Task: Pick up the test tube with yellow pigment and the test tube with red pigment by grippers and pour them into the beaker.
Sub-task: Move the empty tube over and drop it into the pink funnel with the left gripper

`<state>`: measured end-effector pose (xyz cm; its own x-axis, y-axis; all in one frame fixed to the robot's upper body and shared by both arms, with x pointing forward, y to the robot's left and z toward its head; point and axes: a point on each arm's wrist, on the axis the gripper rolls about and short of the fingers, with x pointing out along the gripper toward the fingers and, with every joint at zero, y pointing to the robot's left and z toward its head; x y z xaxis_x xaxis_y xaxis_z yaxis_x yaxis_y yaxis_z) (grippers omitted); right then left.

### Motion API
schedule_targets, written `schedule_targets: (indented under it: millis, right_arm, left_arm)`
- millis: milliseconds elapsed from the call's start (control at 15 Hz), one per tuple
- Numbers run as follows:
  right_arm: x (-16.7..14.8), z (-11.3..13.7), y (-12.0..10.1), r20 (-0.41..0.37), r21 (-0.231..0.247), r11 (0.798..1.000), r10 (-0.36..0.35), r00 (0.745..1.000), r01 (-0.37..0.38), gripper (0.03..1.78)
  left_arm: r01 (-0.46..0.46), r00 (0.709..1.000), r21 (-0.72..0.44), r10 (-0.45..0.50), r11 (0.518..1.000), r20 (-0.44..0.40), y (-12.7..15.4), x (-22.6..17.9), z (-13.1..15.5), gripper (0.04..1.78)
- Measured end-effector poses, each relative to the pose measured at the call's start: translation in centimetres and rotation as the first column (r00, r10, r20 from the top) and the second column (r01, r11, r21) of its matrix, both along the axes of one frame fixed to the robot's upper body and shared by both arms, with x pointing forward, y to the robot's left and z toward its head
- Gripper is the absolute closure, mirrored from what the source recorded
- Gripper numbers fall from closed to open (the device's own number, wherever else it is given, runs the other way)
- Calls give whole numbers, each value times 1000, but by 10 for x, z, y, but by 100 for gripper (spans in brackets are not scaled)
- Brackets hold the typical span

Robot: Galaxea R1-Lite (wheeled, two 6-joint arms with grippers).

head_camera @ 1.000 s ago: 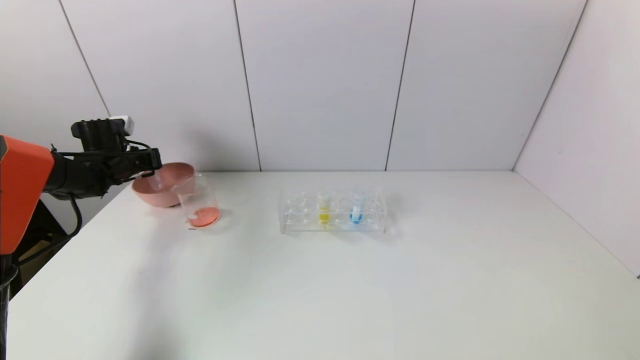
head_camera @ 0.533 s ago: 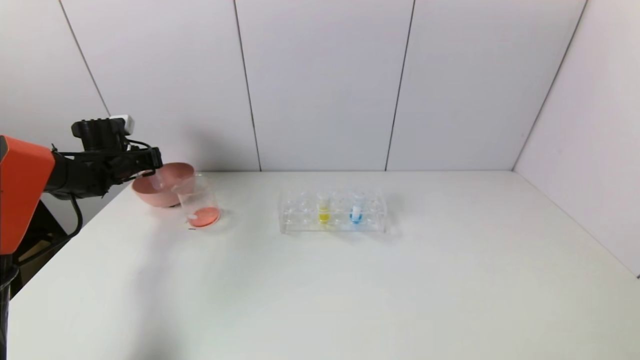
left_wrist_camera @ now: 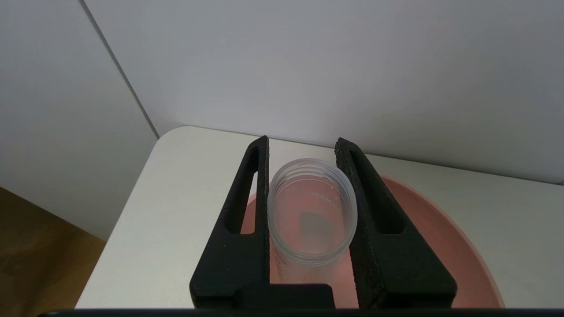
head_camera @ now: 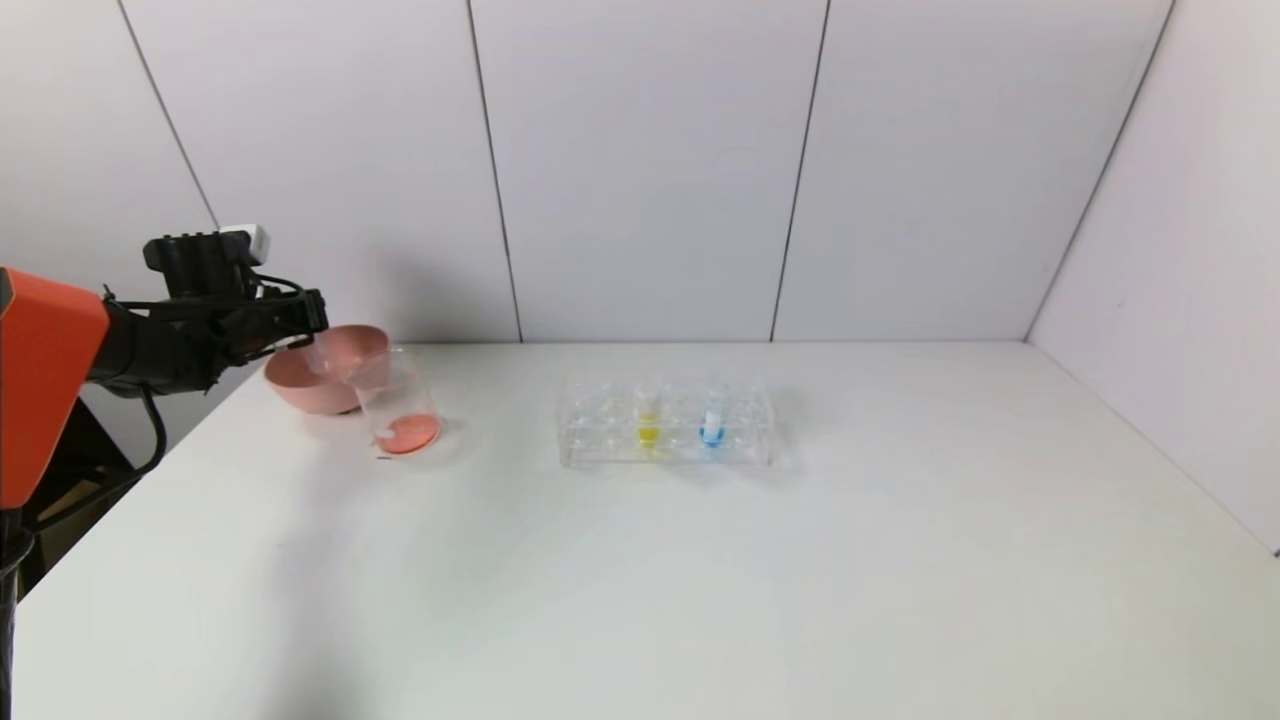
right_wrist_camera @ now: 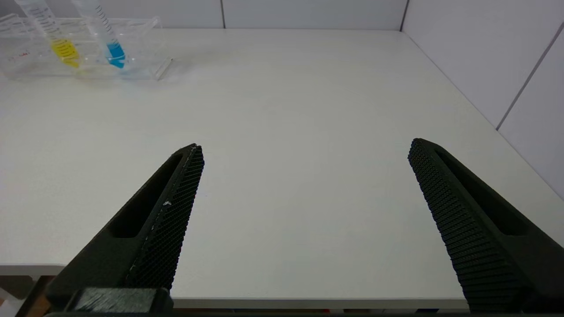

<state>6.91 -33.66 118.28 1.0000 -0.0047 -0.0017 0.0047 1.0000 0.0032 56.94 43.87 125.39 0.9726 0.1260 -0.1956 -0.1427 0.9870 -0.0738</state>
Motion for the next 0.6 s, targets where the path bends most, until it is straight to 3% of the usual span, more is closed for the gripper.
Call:
schedule_targets:
  millis: [400,600]
  right_arm:
    - [0,0,0,0,0,1000,0,1000,0,11]
    - [0,0,0,0,0,1000,0,1000,0,11]
  left_arm:
    - [11,1000,1,-11,1000,9,-3,-1,-3,127]
    - [18,1000,-12,-18,1000,13,-8,-2,0,100]
